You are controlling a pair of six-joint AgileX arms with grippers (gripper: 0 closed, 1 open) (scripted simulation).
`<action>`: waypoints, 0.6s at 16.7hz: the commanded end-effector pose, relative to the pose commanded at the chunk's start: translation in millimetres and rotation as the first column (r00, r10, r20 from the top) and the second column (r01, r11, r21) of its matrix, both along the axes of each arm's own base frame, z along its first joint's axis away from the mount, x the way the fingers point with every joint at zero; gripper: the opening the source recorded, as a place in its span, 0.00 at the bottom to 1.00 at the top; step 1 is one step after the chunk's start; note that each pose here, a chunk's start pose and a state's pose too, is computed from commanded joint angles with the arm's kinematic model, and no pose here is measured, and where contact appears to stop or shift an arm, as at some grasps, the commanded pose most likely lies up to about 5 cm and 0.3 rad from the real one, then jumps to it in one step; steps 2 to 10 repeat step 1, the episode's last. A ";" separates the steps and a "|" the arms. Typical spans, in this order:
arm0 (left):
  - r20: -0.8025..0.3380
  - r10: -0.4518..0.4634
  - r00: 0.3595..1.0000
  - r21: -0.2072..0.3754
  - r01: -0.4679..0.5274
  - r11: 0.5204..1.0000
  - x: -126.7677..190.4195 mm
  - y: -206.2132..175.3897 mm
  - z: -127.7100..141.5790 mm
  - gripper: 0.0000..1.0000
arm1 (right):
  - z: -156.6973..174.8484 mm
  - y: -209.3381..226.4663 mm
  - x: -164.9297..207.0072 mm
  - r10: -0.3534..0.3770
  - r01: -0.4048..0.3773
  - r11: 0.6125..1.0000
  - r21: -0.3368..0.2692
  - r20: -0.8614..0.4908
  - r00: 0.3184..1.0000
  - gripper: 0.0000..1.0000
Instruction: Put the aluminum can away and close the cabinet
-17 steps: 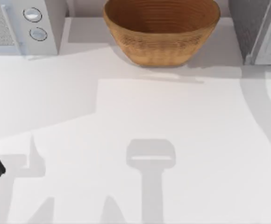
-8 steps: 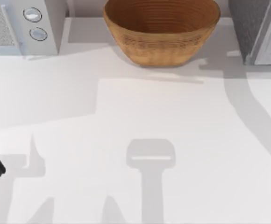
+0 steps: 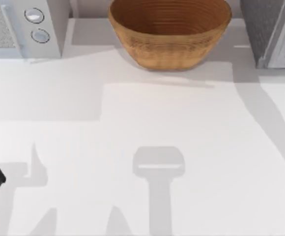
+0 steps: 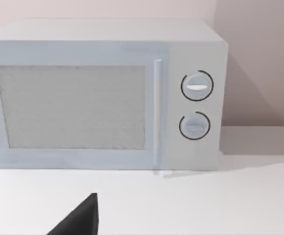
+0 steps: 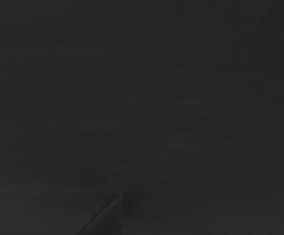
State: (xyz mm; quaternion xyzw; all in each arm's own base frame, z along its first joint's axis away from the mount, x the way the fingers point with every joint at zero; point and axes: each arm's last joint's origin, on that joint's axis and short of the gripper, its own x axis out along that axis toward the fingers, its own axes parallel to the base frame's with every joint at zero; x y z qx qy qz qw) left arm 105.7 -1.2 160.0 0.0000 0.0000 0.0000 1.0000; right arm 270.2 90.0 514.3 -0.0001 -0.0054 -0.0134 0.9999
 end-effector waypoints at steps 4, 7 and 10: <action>0.000 0.000 1.000 0.000 0.000 1.000 0.0 0.0 0.0 1.00 | -0.1 -0.2 1.9 0.000 0.000 1.000 0.000 0.000 1.000 1.00; 0.000 0.000 1.000 0.000 0.000 1.000 0.0 0.0 0.0 1.00 | -0.1 -0.2 1.9 0.000 0.000 1.000 0.000 0.000 1.000 1.00; 0.000 0.000 1.000 0.000 0.000 1.000 0.0 0.0 0.0 1.00 | -0.1 -0.2 1.9 0.000 0.000 1.000 0.000 0.000 1.000 1.00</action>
